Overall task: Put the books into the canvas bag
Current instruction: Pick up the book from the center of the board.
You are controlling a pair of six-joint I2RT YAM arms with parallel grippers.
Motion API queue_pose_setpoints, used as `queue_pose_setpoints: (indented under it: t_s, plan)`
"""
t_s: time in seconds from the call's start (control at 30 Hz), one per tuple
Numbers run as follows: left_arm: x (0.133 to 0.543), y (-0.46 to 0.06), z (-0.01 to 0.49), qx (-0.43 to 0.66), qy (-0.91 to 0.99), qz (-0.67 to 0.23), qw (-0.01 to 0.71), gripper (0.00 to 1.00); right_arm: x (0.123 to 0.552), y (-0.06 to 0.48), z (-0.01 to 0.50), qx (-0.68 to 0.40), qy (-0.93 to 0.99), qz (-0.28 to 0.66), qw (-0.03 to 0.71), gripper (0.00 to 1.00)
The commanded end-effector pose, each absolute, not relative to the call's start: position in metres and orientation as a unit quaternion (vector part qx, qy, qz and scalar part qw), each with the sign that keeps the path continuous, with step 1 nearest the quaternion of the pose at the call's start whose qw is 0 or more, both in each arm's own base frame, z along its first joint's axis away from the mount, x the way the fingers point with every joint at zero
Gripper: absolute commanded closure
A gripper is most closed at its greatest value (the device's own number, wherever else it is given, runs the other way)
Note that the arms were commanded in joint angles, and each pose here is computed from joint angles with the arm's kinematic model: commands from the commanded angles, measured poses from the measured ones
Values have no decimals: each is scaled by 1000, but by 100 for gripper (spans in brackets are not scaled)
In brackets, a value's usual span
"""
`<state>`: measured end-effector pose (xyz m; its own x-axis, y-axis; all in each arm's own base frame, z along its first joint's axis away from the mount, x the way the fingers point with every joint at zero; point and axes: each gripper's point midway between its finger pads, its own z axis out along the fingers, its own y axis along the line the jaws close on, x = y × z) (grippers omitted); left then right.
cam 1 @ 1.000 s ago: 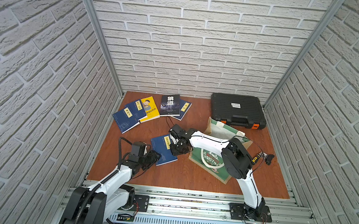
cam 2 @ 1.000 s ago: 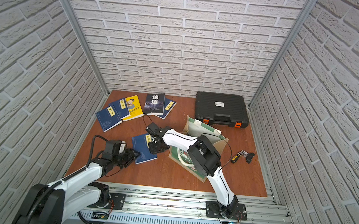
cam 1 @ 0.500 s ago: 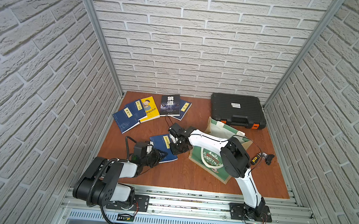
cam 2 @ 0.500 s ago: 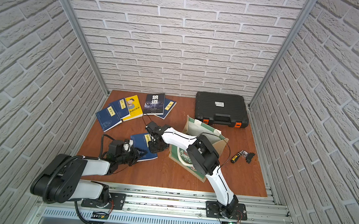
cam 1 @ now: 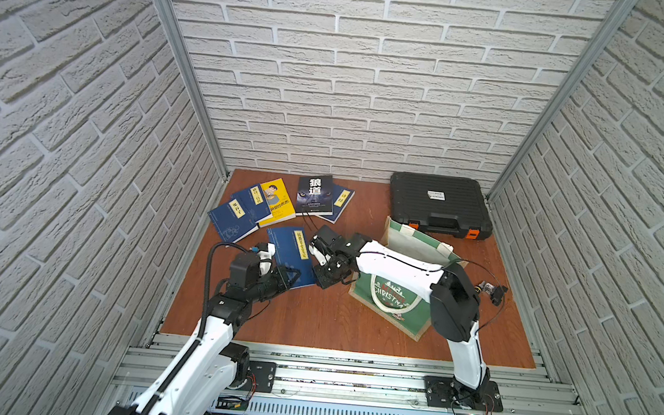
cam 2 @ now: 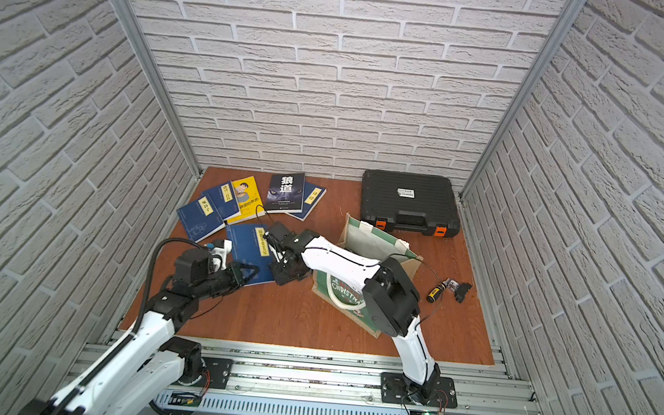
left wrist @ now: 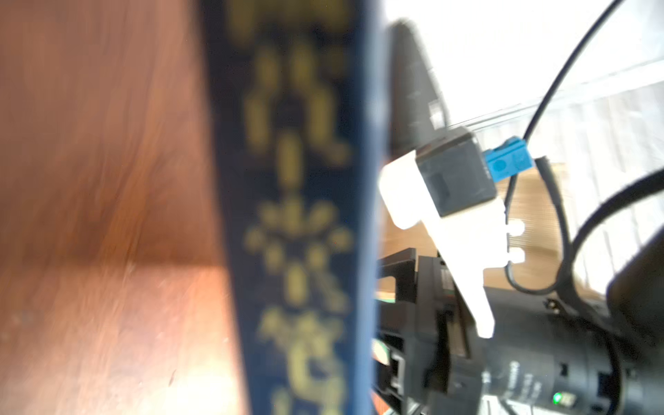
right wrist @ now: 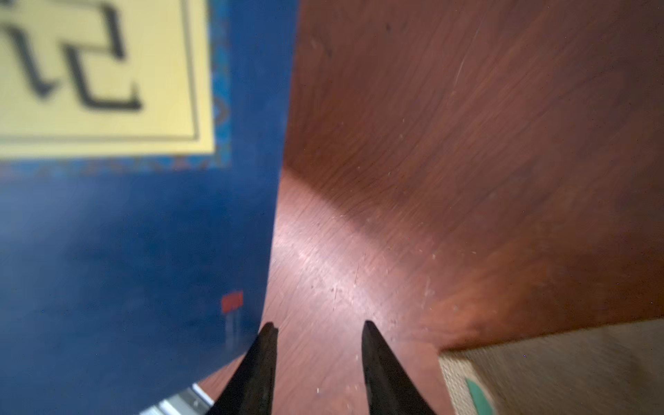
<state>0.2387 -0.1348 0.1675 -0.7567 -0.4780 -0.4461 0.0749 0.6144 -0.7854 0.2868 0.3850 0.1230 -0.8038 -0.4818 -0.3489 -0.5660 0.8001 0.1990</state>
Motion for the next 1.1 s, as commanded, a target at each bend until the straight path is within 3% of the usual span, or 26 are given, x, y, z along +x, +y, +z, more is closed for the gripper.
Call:
queue_pose_setpoints:
  t_s: [0.0,0.3,0.57,0.93,1.07]
  plan:
    - [228,-130,193,-75,832,-410,366,100,277,394,214,-336,887,203,244,56]
    - [205,-145,305,40,727,-486,484,100,251,386,320,-318,830,324,323,48]
    - [188,-165,382,104,644,-583,485,100,262,387,372,-264,815,399,327,34]
    - [175,-169,406,111,589,-649,469,100,268,380,398,-223,786,479,322,29]
    - [174,-171,406,113,591,-653,460,100,258,390,409,-239,753,541,288,37]
